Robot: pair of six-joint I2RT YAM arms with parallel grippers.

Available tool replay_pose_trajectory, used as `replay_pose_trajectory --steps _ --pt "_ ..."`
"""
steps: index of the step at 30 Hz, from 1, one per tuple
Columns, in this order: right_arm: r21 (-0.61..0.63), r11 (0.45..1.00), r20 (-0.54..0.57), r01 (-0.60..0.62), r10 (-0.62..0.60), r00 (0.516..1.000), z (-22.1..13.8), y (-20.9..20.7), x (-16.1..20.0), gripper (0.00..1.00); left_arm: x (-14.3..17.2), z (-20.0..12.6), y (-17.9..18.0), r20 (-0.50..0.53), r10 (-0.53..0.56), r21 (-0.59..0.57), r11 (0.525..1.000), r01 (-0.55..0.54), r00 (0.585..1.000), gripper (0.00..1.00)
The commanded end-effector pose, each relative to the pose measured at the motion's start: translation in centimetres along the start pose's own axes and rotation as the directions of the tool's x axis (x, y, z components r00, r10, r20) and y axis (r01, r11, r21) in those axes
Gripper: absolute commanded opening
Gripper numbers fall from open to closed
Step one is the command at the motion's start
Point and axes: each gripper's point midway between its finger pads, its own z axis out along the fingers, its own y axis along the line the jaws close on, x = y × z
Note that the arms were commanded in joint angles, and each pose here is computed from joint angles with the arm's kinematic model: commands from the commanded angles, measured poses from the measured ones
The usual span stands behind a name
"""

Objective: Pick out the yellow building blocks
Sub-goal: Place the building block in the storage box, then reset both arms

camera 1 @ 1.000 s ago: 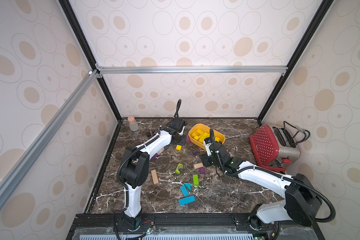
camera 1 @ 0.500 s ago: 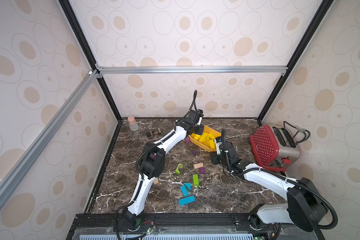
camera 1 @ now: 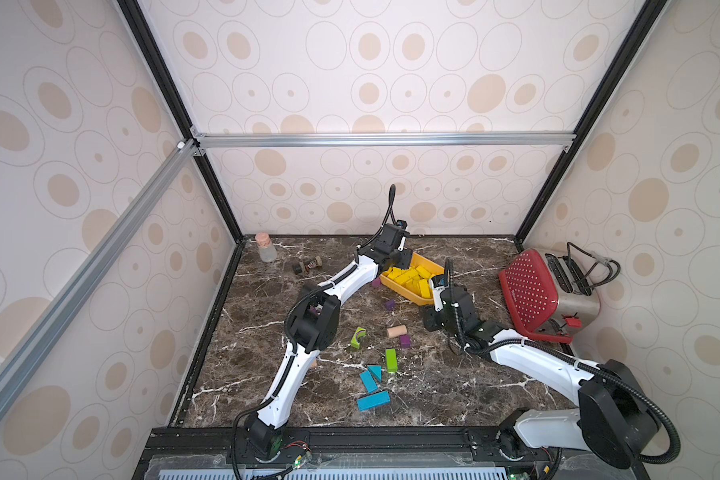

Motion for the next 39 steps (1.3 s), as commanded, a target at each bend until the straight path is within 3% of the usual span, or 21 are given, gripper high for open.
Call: replay_pose_trajectory --steps 1,6,13,19,24,26,31,33,36,39 --pt "-0.006 1.000 0.019 0.008 -0.008 1.000 -0.6 0.0 -0.7 0.57 -3.6 -2.2 -0.3 0.090 0.020 -0.004 1.000 -0.019 0.996 0.62" --pt "-0.039 0.999 0.013 0.003 -0.003 1.000 -0.5 0.8 -1.8 0.58 -5.6 -6.0 -0.7 0.132 0.047 -0.003 0.999 -0.048 0.990 0.63" --pt "-0.010 1.000 -0.013 -0.018 0.018 1.000 0.2 0.9 -3.5 0.59 -7.4 -15.2 1.1 0.268 0.121 -0.115 0.989 -0.093 0.956 0.65" --pt "0.023 0.998 0.021 -0.064 0.063 0.998 1.1 0.1 -4.1 0.59 -3.3 -21.2 5.7 0.279 0.205 -0.318 0.942 -0.111 0.938 0.70" --pt "0.090 0.995 0.095 -0.052 0.044 0.995 0.9 -1.8 -5.1 0.60 1.9 -24.6 11.0 0.255 0.163 -0.435 0.899 -0.037 0.953 0.71" --pt "0.136 0.990 0.145 -0.037 0.017 0.989 0.2 -3.1 -5.9 0.62 4.0 -25.9 13.6 0.238 0.139 -0.506 0.863 0.000 0.961 0.76" --pt "0.355 0.934 0.214 0.034 -0.117 0.970 -2.0 -8.0 -6.3 0.70 7.2 -28.8 19.1 0.165 0.199 -0.738 0.675 -0.013 0.966 0.85" --pt "0.453 0.890 0.227 0.046 -0.165 0.960 -2.8 -10.3 -5.8 0.77 8.6 -29.8 21.9 0.195 0.131 -0.768 0.636 0.068 0.972 0.86" --pt "0.531 0.847 0.205 0.034 -0.168 0.964 -3.5 -13.4 -4.5 0.78 10.6 -31.9 24.6 0.273 0.050 -0.783 0.592 0.192 0.961 0.86" --pt "0.568 0.823 0.179 -0.005 -0.118 0.977 -3.5 -16.3 -2.7 0.79 12.4 -33.8 25.6 0.276 0.074 -0.811 0.553 0.191 0.958 0.86"
